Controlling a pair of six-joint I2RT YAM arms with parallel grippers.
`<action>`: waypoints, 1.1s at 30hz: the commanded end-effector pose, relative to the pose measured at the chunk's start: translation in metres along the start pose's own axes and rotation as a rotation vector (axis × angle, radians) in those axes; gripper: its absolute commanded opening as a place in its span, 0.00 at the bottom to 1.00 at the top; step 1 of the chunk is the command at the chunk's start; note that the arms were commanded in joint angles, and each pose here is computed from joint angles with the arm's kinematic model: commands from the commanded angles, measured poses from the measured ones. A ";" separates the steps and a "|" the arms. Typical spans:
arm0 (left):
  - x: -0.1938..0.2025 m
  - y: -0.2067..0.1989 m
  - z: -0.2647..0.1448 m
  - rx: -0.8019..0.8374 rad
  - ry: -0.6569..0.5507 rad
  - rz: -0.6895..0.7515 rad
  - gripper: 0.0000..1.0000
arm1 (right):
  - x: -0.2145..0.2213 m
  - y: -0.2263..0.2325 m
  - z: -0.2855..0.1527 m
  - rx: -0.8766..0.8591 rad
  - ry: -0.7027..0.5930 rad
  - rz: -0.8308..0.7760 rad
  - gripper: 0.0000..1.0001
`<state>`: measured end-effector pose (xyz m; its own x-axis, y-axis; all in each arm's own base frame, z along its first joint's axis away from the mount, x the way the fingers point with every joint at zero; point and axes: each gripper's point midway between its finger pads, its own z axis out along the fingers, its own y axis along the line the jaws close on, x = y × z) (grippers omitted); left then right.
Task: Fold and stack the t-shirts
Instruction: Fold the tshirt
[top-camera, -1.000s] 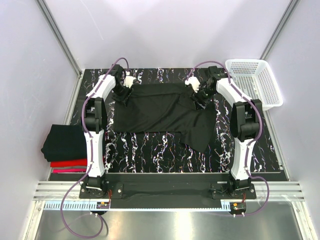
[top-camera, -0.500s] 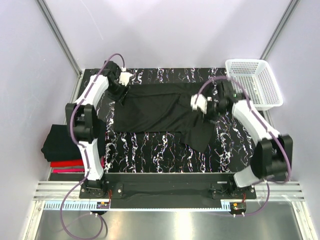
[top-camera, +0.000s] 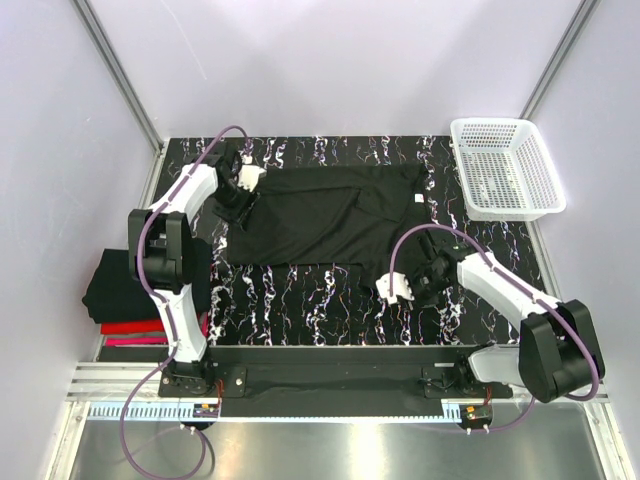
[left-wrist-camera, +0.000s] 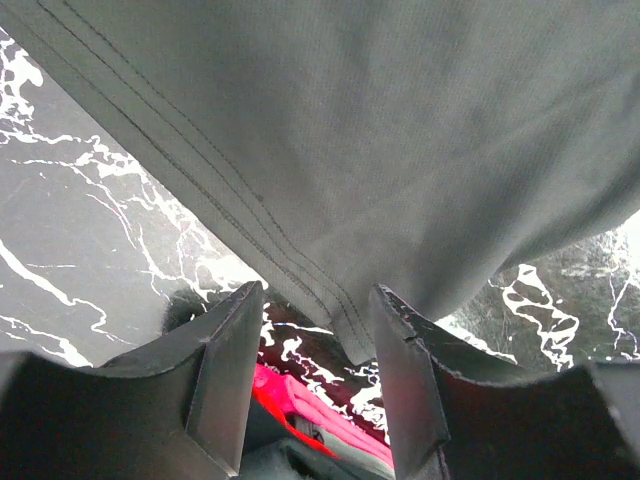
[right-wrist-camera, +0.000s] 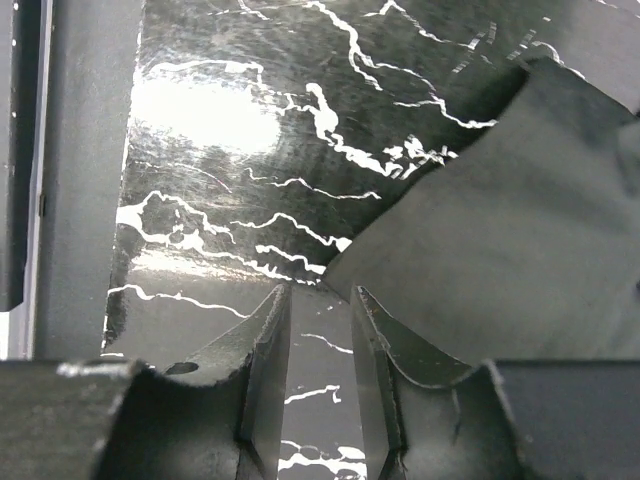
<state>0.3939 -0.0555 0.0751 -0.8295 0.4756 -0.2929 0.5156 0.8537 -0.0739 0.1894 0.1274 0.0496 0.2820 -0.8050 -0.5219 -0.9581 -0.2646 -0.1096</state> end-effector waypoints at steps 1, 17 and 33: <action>-0.023 0.003 -0.025 -0.043 -0.122 0.005 0.51 | -0.005 -0.010 0.004 0.022 -0.014 -0.105 0.37; -0.012 0.000 -0.029 -0.054 -0.125 -0.023 0.52 | 0.023 -0.017 0.025 -0.040 0.072 -0.119 0.36; 0.078 0.000 -0.027 -0.070 0.059 0.393 0.50 | 0.007 -0.039 -0.004 0.068 0.087 0.012 0.00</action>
<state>0.3304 -0.0255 0.0698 -0.7151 0.6523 -0.2511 0.6683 0.7433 0.0277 0.2218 0.1258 0.0318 0.2881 -0.8473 -0.4462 -0.9574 -0.2643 -0.1163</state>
